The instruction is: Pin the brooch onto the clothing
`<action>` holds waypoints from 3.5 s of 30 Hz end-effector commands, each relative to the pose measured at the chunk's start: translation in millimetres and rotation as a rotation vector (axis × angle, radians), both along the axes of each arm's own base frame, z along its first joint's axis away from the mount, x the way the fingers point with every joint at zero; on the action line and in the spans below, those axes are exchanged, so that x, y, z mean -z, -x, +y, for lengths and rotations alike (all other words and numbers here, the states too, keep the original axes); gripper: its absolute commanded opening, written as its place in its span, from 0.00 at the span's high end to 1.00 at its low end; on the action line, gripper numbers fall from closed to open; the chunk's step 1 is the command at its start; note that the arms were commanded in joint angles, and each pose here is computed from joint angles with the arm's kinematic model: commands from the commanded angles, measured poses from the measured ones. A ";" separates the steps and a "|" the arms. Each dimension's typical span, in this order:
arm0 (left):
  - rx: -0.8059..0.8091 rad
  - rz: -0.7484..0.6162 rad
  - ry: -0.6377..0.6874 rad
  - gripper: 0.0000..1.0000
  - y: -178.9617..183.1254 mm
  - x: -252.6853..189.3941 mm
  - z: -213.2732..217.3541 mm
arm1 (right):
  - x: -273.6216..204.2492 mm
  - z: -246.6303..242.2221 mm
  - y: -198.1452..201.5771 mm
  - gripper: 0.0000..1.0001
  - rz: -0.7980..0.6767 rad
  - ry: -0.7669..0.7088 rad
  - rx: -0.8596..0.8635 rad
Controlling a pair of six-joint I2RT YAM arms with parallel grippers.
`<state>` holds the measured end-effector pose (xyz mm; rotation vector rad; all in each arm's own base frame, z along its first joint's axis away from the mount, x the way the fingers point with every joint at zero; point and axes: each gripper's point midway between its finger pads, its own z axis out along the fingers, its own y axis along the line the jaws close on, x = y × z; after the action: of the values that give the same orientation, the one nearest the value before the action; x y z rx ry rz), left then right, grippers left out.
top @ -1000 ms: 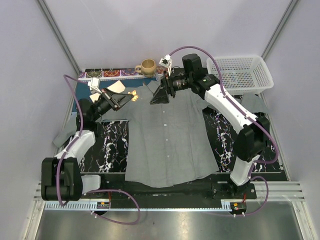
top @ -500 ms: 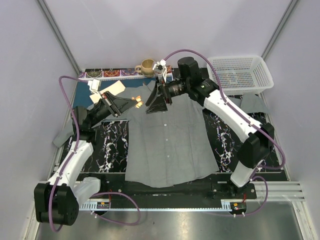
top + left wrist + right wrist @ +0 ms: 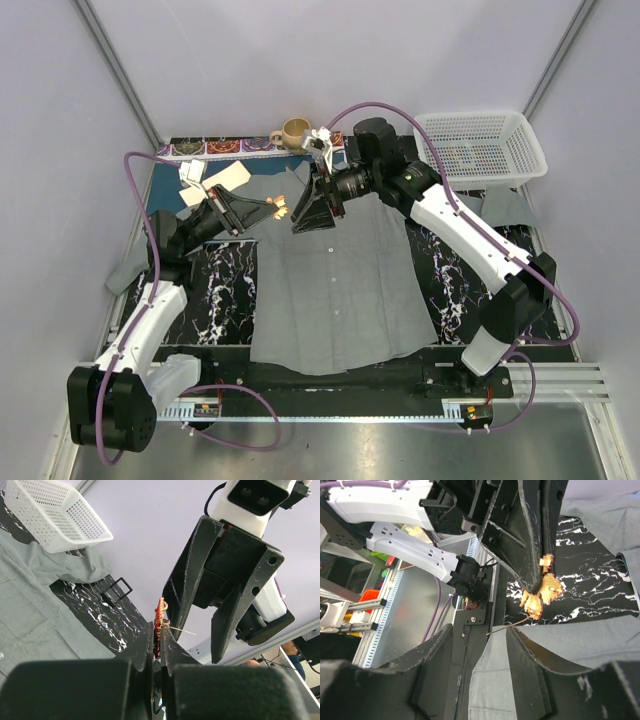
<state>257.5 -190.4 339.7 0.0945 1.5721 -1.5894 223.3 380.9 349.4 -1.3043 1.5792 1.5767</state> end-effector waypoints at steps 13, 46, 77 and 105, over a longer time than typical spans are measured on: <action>0.062 -0.210 -0.085 1.00 24.2 -29.5 -8.4 | 0.2 -5.5 -7.3 0.24 0.027 0.038 0.039; 0.084 -0.145 -0.065 0.55 25.3 -24.5 -14.3 | -3.4 -4.4 1.9 1.00 0.075 0.003 -0.006; 0.116 -0.129 -0.052 0.86 24.7 -21.9 -23.0 | 5.4 -0.5 0.9 1.00 0.085 0.029 -0.005; -0.334 0.289 0.158 1.00 -165.4 110.9 49.7 | 141.9 -40.2 -266.7 0.36 0.195 0.312 0.869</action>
<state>389.2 -165.8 208.0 -0.4694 1.7519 -1.5431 450.0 336.4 207.3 -0.5895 2.1815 1.1302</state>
